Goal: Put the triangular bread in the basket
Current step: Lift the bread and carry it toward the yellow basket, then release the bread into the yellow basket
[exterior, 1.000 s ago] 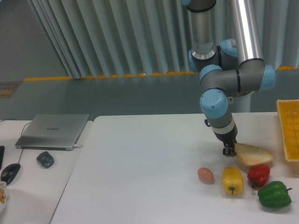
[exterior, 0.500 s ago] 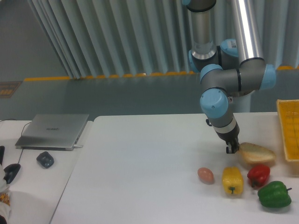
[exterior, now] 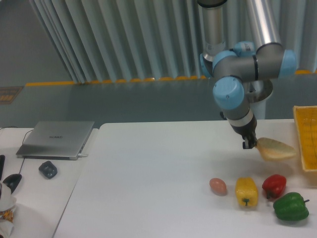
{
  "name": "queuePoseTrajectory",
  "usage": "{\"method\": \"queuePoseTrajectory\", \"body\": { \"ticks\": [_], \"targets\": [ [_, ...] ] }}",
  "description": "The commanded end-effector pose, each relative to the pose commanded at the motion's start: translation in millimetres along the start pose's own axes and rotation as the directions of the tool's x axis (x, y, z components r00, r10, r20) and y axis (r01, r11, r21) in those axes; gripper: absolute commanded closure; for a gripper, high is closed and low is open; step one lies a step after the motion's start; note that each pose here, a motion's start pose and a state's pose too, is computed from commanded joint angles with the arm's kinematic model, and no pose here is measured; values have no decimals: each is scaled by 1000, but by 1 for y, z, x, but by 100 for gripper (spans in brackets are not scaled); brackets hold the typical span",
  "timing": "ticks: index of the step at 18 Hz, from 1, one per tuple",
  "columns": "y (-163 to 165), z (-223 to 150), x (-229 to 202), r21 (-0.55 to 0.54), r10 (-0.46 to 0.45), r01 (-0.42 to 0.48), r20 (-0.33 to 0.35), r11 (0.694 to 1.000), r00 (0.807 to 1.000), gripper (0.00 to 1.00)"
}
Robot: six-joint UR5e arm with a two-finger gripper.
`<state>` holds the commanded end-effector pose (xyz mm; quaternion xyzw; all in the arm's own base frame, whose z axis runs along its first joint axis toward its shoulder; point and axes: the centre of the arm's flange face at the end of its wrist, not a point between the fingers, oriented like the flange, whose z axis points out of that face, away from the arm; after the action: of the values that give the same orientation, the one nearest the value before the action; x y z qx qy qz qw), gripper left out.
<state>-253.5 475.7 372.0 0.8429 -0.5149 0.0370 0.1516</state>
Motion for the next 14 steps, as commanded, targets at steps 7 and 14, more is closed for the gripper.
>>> {"method": "queuePoseTrajectory", "body": {
  "ticks": [7,14],
  "targets": [
    [56,-24,18,109,-112,105,59,989,992,100],
    [159,-3,12,134,-160,149,74,980,984,100]
  ]
}}
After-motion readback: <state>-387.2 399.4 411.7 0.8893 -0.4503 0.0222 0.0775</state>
